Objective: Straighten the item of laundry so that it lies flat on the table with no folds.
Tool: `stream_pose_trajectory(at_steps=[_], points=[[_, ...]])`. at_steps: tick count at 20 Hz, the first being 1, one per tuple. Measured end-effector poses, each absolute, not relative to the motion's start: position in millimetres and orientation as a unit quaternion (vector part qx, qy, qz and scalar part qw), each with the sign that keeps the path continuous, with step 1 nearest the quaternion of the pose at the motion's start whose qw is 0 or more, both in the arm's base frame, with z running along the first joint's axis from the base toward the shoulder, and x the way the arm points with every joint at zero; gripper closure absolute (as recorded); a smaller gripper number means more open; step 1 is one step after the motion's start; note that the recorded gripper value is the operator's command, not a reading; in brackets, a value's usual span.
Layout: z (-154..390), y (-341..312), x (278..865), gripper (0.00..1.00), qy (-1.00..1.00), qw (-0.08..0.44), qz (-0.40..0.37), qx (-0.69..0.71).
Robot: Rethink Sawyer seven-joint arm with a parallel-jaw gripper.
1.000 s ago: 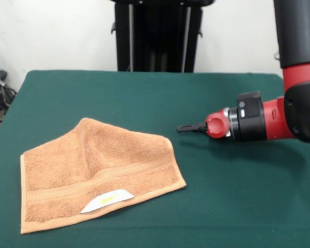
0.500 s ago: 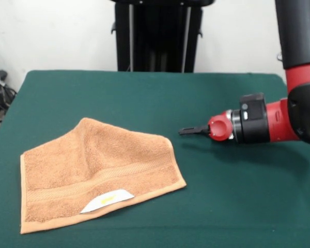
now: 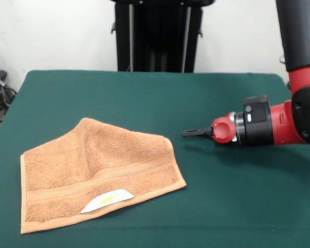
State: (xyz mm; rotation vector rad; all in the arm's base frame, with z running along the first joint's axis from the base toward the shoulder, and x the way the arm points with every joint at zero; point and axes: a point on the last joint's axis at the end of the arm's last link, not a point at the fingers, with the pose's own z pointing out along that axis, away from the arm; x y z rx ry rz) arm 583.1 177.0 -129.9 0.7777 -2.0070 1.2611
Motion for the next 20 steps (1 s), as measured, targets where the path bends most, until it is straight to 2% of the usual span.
stream_pose_trajectory(at_steps=[20], points=[[-129, 188, 609, 0.0, -0.78, 0.323, 0.47, 0.257]])
